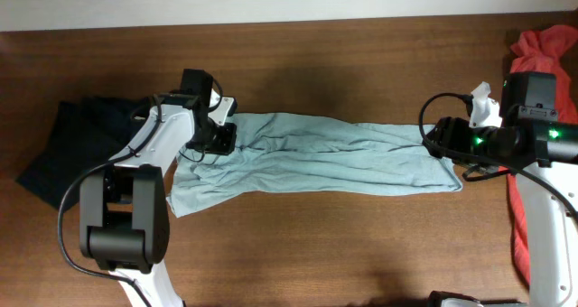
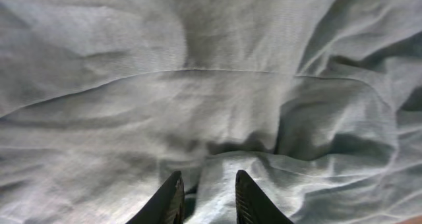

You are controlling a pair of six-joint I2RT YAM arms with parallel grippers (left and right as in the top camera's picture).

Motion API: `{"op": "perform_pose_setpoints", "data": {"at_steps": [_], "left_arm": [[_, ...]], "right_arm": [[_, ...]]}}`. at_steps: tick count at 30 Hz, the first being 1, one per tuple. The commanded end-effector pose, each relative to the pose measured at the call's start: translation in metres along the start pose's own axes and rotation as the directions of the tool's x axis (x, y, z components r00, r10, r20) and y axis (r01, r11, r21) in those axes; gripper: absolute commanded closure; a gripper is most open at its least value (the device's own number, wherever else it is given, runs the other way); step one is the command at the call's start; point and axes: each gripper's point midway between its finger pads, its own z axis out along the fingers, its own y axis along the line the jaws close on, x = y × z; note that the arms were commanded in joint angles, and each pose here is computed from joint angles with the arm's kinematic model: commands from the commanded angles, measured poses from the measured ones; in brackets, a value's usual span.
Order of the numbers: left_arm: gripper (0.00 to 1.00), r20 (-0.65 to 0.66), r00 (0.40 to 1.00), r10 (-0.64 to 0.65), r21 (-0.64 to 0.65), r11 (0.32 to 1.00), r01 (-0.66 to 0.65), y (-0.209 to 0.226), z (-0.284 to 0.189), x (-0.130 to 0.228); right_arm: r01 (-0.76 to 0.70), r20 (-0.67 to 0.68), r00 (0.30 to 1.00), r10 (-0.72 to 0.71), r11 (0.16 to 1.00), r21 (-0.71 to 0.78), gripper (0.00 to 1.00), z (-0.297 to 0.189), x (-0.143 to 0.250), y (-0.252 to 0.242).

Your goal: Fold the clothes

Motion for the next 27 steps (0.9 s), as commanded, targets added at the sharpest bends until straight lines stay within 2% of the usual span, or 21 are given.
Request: {"op": "perform_pose_setpoints", "data": {"at_steps": [1, 6, 14, 20, 25, 27], "left_arm": [[0.75, -0.033, 0.999, 0.014, -0.031, 0.999, -0.015, 0.009, 0.011, 0.005], [0.99, -0.011, 1.0, 0.018, -0.01, 1.0, -0.018, 0.006, 0.012, -0.001], [0.99, -0.014, 1.0, 0.015, 0.043, 0.999, -0.015, -0.007, -0.012, -0.014], [0.99, -0.028, 0.999, 0.015, 0.176, 0.984, -0.01, -0.041, -0.055, -0.023], [1.0, -0.098, 0.995, 0.016, 0.292, 0.956, 0.013, -0.076, -0.065, -0.009], [0.99, -0.132, 0.991, 0.026, 0.302, 0.953, 0.015, -0.086, -0.065, -0.001]], "right_arm": [[0.008, 0.003, 1.0, -0.008, 1.0, -0.012, 0.35, -0.002, 0.002, 0.004], [0.008, 0.003, 1.0, -0.008, 1.0, -0.012, 0.35, -0.002, 0.002, 0.004], [0.008, 0.002, 1.0, -0.008, 1.0, -0.012, 0.35, -0.002, 0.002, 0.004], [0.008, 0.003, 1.0, -0.008, 1.0, -0.012, 0.35, -0.002, 0.002, 0.004], [0.008, 0.004, 1.0, -0.008, 1.0, -0.011, 0.35, -0.002, 0.002, 0.004], [0.008, 0.004, 1.0, -0.008, 1.0, -0.011, 0.35, -0.002, 0.002, 0.004]]}}
